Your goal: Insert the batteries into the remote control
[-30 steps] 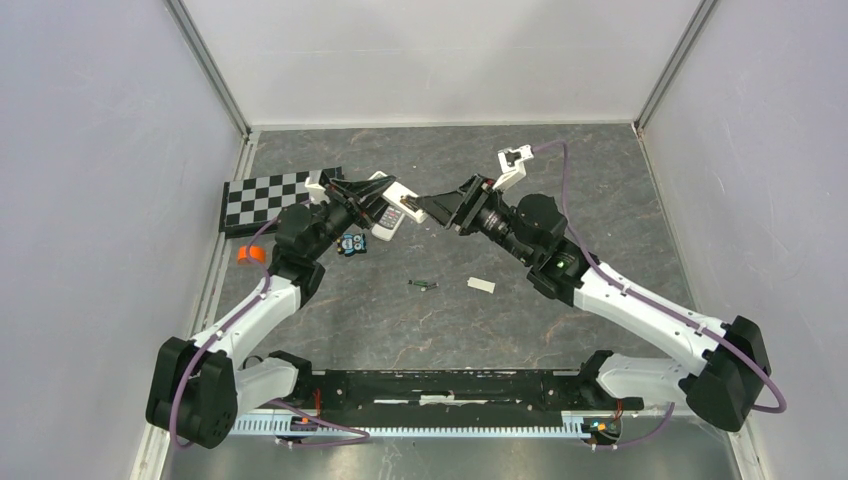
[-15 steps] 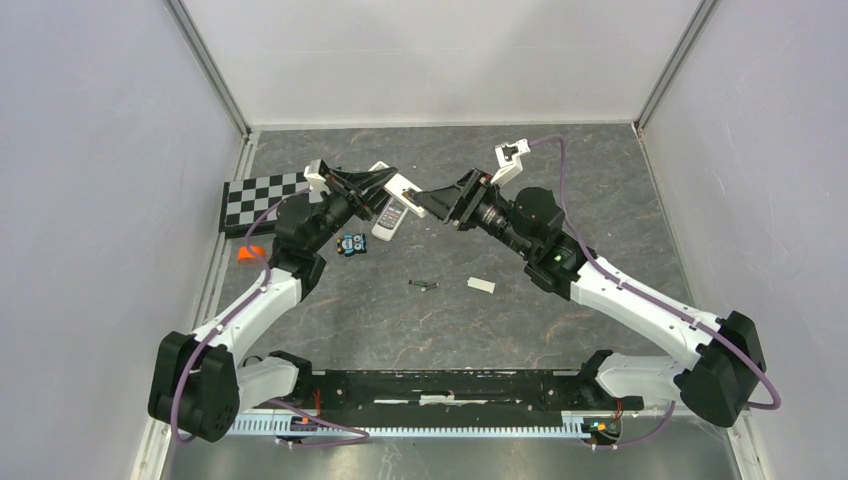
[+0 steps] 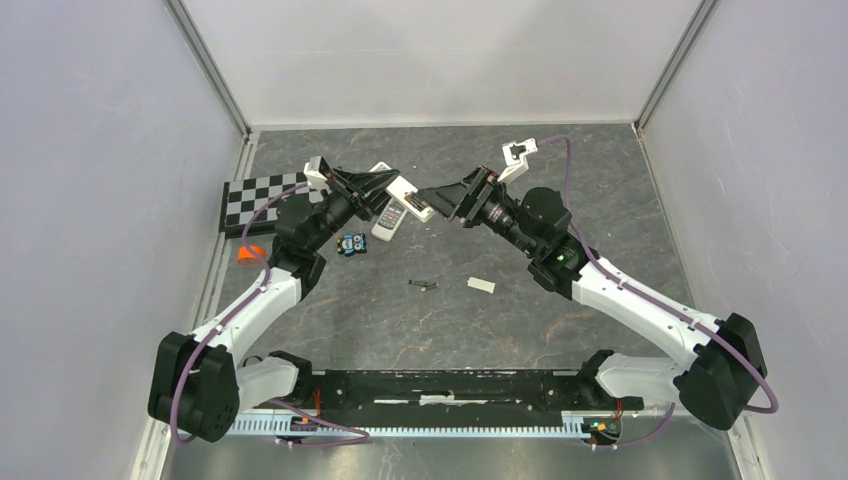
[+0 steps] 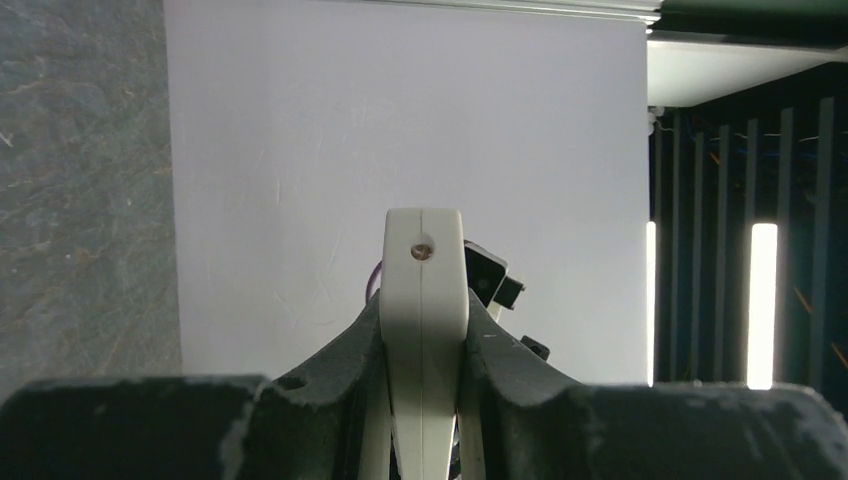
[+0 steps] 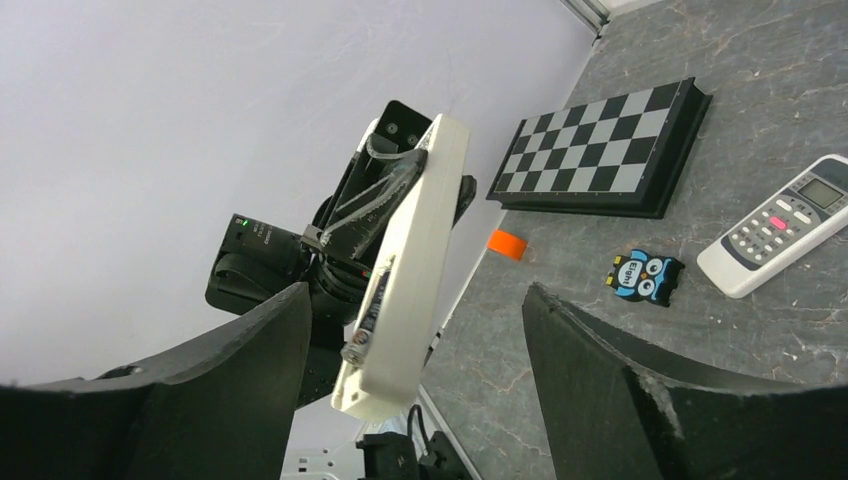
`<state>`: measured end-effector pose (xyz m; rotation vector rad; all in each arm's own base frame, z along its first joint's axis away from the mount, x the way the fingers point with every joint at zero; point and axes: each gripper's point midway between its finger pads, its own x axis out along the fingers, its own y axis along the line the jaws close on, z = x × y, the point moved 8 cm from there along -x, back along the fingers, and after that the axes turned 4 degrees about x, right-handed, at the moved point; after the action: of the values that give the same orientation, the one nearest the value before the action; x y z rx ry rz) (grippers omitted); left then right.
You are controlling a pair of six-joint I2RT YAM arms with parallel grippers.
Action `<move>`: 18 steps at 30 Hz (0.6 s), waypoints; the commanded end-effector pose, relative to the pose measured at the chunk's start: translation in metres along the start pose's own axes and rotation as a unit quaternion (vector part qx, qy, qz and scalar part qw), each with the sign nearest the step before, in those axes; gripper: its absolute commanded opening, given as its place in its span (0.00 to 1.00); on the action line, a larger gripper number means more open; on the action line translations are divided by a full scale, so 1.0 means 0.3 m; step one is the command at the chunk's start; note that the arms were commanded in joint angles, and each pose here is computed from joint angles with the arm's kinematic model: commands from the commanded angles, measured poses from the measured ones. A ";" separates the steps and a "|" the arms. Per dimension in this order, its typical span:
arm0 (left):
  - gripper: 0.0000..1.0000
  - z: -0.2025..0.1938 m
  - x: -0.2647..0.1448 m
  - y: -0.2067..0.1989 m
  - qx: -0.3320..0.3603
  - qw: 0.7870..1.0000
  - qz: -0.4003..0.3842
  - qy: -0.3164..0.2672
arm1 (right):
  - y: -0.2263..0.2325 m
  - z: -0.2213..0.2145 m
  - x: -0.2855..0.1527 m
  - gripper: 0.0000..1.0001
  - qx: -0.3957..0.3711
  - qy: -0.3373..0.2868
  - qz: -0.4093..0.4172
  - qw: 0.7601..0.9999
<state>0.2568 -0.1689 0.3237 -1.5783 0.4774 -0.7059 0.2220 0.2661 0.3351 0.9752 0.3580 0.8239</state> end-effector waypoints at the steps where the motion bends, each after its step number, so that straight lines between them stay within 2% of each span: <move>1: 0.02 -0.016 0.003 -0.041 0.074 0.997 -0.017 0.017 | 0.018 0.011 0.007 0.79 0.009 0.004 0.010 1.000; 8: 0.02 -0.014 0.009 -0.043 0.085 0.996 -0.020 0.018 | -0.020 -0.012 0.027 0.60 -0.002 0.034 -0.020 0.999; 15: 0.02 -0.020 0.011 -0.059 0.100 0.994 -0.027 0.028 | -0.062 -0.037 0.040 0.29 -0.005 0.053 -0.044 0.998; 18: 0.02 -0.023 0.009 -0.067 0.115 0.992 -0.033 0.031 | -0.089 -0.053 0.042 0.20 -0.004 0.061 -0.058 0.996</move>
<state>0.2591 -0.1708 0.3096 -1.4242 0.4698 -0.6890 0.2269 0.2746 0.3119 0.9318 0.4876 0.8035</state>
